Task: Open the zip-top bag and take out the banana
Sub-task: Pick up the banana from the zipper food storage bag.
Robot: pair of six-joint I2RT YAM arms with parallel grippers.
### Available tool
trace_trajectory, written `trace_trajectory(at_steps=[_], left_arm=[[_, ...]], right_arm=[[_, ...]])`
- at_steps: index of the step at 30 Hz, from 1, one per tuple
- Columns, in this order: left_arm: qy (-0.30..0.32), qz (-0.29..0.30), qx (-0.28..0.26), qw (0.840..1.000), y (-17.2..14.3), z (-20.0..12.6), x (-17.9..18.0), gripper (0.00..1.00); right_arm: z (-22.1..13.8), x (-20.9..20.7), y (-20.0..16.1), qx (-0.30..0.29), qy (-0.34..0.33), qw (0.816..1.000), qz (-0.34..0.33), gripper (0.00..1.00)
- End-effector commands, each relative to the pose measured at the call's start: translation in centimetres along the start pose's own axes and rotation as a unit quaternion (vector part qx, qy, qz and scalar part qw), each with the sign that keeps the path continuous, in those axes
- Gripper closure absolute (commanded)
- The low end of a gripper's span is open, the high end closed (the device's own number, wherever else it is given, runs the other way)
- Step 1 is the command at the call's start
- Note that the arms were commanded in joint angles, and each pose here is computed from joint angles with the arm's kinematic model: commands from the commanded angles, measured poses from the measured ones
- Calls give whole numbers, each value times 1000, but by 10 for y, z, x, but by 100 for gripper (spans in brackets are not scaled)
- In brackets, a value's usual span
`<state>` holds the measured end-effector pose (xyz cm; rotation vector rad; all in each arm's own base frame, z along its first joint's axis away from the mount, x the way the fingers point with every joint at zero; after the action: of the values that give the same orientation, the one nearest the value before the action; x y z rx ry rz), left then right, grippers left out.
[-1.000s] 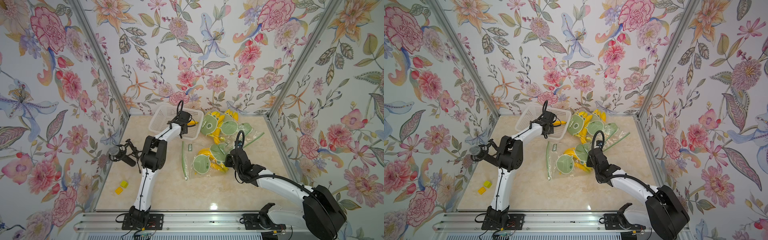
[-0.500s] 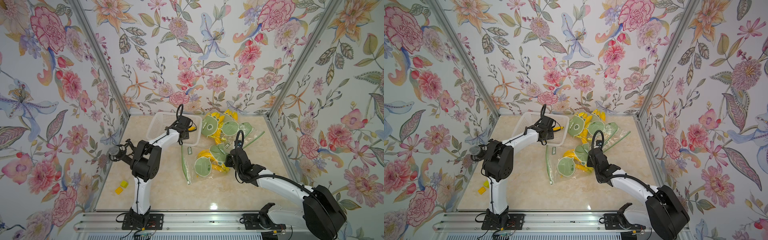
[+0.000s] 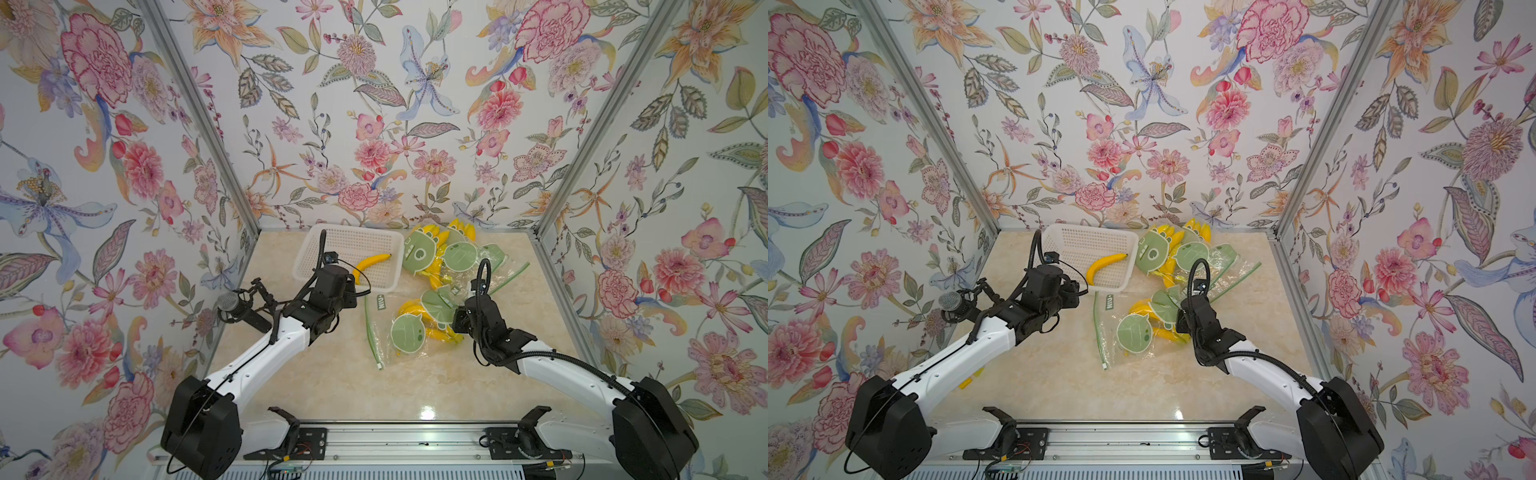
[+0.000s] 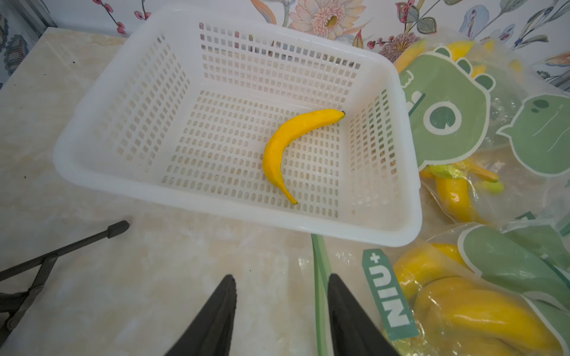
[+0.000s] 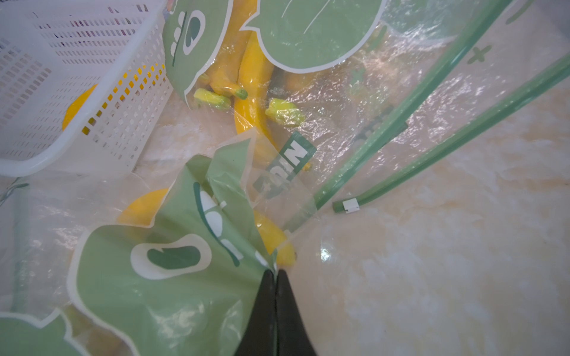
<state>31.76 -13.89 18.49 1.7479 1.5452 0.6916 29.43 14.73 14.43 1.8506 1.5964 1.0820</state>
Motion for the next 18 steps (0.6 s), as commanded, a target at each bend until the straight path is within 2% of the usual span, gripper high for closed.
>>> trace_trajectory(at_steps=[1,4,7,12,18], left_arm=[[-46,6,23,999,-46,3,-15,54],[-89,-3,28,996,-75,4,-28,59],[-103,-10,34,994,-92,7,-33,62],[-115,-10,38,993,-100,12,-39,66],[-158,0,35,987,-101,16,-56,64]], right_arm=[[1,0,1,5,1,1000,-6,100],[3,2,0,10,3,1000,-4,100],[4,3,-2,15,6,1000,-2,100],[4,7,-2,18,11,1000,-2,100],[3,10,-2,21,14,1000,-2,100]])
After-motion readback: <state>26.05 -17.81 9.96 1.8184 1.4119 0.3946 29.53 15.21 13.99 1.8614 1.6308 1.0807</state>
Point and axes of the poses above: each gripper's point midway between its finger pads, its own z axis out along the fingers, its own x axis along the line the jaws close on, y = z × x, the point moved 3 cm from there along -z, back along the fingers, and after that the axes turned 8 degrees about z, right-handed, at the moved point
